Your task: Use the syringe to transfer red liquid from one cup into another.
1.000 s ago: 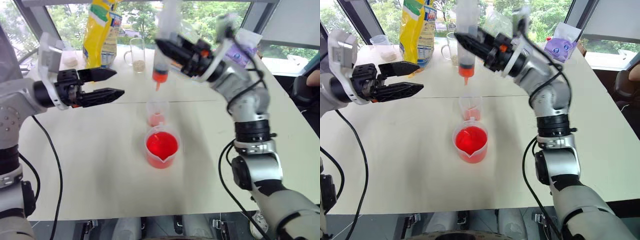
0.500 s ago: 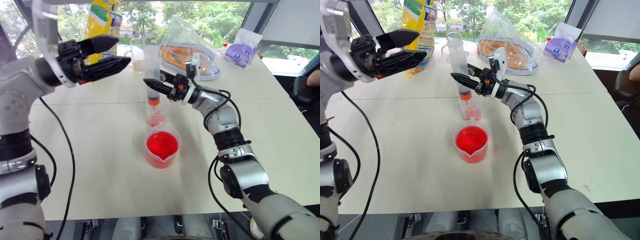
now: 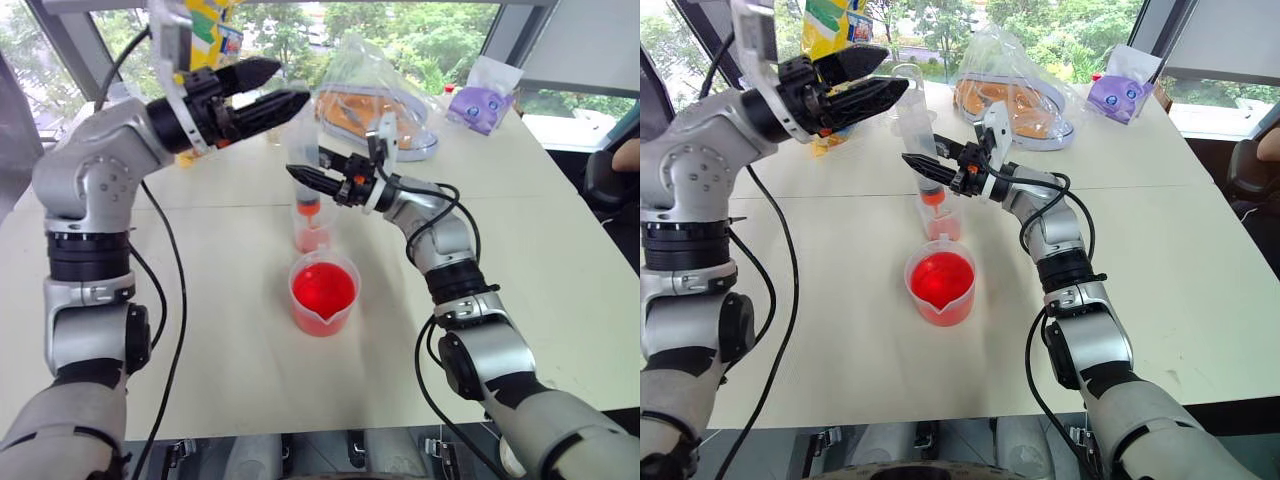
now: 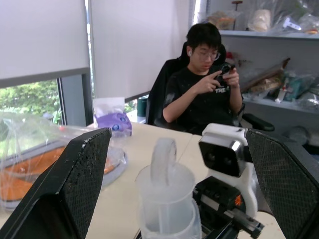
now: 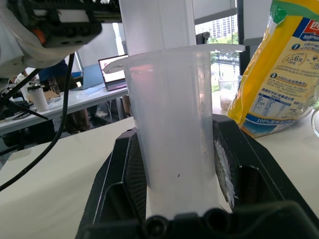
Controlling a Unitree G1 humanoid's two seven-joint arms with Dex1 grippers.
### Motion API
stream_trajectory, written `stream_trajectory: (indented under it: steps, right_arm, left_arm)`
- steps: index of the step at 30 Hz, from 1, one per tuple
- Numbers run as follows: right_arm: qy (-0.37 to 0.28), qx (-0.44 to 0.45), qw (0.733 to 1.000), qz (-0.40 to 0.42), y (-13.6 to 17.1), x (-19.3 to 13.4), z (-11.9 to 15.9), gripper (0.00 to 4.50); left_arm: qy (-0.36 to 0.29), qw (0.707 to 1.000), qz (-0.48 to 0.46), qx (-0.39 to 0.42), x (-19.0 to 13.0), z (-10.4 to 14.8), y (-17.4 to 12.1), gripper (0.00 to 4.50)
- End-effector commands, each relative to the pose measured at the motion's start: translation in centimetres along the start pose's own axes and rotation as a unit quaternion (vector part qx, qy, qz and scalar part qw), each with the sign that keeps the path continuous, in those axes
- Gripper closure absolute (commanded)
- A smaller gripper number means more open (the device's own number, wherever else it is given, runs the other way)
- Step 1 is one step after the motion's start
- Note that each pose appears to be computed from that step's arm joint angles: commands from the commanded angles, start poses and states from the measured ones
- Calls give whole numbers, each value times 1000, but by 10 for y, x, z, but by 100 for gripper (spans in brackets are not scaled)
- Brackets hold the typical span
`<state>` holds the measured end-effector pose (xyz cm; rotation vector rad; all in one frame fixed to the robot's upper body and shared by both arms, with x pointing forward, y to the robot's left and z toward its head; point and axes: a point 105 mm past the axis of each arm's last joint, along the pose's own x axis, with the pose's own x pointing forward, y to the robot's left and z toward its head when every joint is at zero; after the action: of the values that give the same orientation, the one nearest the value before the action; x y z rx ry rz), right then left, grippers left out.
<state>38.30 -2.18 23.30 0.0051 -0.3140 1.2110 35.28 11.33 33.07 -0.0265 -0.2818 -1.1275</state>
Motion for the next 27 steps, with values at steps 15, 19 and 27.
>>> stream_trajectory:
  steps: [15,19,27]
  right_arm:
    - [-34,-30,999,17,6,5,28,300]
    - [-47,-30,998,14,4,5,40,300]
    - [-61,-40,997,1,-2,3,58,300]
  left_arm:
    - [28,999,-29,29,10,-13,-8,448]
    - [43,998,-31,32,10,-25,-7,448]
    - [67,997,-40,19,8,-53,-10,448]
